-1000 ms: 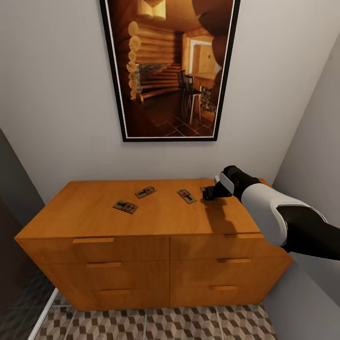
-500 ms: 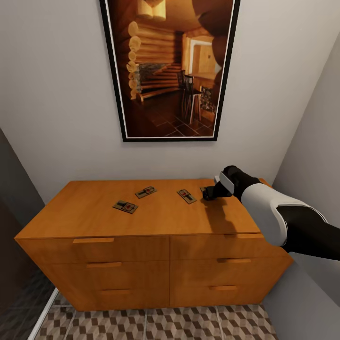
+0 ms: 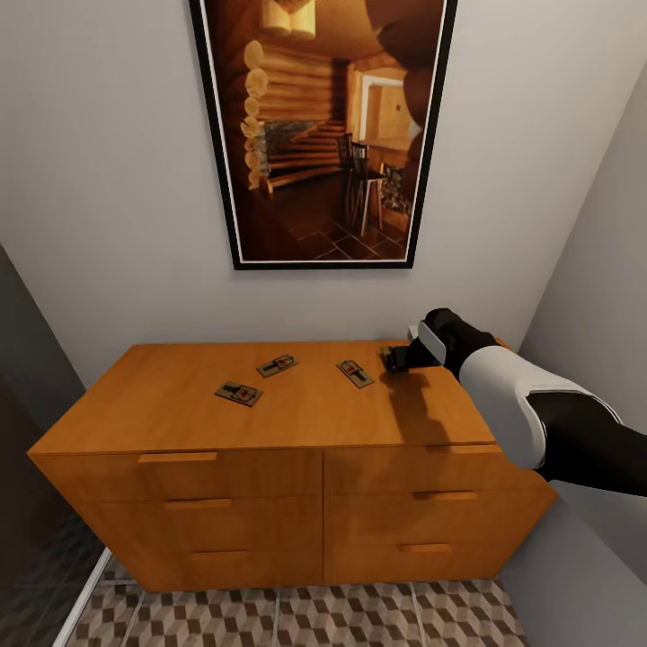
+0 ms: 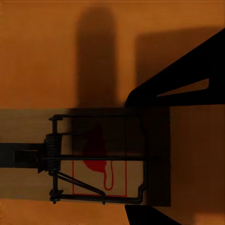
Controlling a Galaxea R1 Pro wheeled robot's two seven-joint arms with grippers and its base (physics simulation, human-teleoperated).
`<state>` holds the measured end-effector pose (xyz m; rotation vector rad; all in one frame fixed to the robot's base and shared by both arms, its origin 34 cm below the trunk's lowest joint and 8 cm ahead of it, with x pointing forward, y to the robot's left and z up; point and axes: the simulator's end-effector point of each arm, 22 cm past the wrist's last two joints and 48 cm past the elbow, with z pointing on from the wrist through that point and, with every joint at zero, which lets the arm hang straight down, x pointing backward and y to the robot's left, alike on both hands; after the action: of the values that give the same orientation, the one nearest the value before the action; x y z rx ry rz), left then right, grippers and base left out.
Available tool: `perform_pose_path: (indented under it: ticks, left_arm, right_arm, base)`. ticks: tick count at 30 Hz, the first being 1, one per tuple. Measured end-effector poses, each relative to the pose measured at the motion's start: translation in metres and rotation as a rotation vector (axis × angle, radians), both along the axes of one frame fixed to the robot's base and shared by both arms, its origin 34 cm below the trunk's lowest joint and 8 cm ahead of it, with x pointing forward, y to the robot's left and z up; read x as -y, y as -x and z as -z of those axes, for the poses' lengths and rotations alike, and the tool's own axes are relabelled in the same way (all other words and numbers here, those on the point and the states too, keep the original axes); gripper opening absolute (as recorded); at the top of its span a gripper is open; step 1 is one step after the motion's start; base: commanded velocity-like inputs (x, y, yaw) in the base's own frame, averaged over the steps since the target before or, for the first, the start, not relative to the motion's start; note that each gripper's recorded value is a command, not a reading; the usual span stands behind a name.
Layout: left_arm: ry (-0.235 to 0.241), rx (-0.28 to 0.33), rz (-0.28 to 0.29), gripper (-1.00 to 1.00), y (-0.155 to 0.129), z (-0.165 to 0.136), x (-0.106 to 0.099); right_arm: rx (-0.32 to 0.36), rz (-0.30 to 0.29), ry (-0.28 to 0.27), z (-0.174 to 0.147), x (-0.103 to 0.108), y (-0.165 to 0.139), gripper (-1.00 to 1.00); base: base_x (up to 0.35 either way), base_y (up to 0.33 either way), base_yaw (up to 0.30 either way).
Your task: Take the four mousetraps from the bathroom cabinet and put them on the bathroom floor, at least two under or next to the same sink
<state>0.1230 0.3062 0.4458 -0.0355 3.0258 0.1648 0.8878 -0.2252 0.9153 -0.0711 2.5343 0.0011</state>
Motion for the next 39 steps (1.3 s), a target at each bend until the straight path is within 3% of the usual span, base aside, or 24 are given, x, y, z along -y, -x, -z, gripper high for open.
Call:
perform_pose_path:
  ticks: [24,39]
  left_arm:
    - [0.001,0.034,0.0,1.0,-0.013,0.0,0.0]
    - [0.001,0.037,0.0,1.0,-0.014,0.001,0.001]
  right_arm:
    - [0.035,0.001,0.003,-0.026,0.001,0.003,-1.0]
    - [0.038,0.001,0.003,-0.028,0.002,0.004,-1.0]
  base:
    - [-0.005,0.0,0.0]
    - [-0.241,0.0,0.0]
